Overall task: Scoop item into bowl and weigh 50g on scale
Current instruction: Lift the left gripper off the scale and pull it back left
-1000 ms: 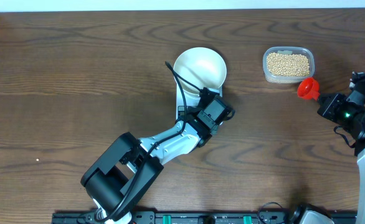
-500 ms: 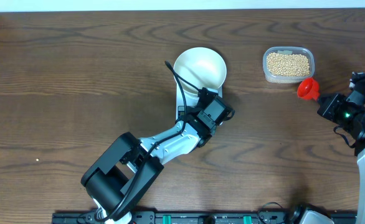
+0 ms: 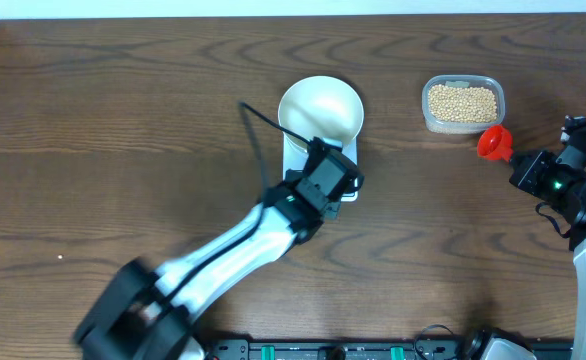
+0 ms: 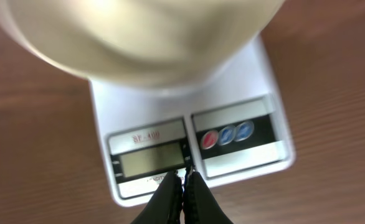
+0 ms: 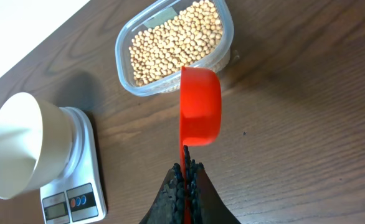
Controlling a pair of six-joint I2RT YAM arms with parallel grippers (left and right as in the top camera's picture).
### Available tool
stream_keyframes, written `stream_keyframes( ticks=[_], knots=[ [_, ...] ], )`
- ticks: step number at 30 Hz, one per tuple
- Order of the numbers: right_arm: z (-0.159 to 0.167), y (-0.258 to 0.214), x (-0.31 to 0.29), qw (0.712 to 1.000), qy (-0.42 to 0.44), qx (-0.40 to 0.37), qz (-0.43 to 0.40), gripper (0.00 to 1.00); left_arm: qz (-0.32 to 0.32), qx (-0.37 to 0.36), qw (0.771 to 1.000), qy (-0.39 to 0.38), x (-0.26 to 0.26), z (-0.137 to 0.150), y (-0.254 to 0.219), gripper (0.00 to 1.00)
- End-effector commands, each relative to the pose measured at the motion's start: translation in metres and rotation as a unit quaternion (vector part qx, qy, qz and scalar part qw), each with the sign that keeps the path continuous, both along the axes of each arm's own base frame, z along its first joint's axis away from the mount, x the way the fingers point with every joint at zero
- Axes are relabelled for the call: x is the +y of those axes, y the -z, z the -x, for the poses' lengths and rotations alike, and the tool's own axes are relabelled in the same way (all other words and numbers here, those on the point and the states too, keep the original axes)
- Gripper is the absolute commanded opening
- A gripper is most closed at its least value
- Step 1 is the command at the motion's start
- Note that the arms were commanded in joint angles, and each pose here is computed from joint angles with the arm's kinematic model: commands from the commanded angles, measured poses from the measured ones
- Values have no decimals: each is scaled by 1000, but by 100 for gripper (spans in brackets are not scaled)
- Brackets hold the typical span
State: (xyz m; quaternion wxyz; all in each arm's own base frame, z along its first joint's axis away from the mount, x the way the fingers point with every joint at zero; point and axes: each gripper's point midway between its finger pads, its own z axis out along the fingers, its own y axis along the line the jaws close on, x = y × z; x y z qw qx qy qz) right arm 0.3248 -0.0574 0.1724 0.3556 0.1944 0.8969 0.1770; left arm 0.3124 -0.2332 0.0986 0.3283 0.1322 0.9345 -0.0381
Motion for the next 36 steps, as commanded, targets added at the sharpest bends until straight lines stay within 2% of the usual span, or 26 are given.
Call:
stream_keyframes(
  ticks=[1, 5, 9, 14, 19, 23, 28, 31, 36],
  knots=[
    [-3, -7, -2, 1000, -5, -11, 11, 1, 31, -32, 999, 9, 6, 6, -43, 7],
    [-4, -8, -3, 1000, -5, -13, 12, 1, 57, -61, 996, -9, 26, 8, -78, 7],
    [-5, -8, -3, 1000, -5, -14, 12, 1, 65, -75, 994, -39, 50, 2, -93, 7],
    [-7, -11, -4, 1000, -5, -22, 16, 1, 52, -86, 993, -69, 77, -14, -96, 7],
    [-21, -27, -10, 998, 1, -64, 28, 1, 47, -131, 986, -95, 106, -41, -113, 8],
    [-42, -56, -19, 990, 23, -133, 30, 1, 61, -193, 968, -149, 146, -71, -140, 7],
    [-61, -98, -28, 974, 63, -217, 0, 1, 74, -251, 940, -221, 200, -92, -166, 7],
    [-67, -118, -38, 963, 99, -251, -9, 1, 101, -282, 913, -277, 234, -100, -180, 7],
    [-74, -134, -57, 953, 148, -265, -9, 1, 155, -306, 864, -368, 286, -104, -188, 8]
  ],
)
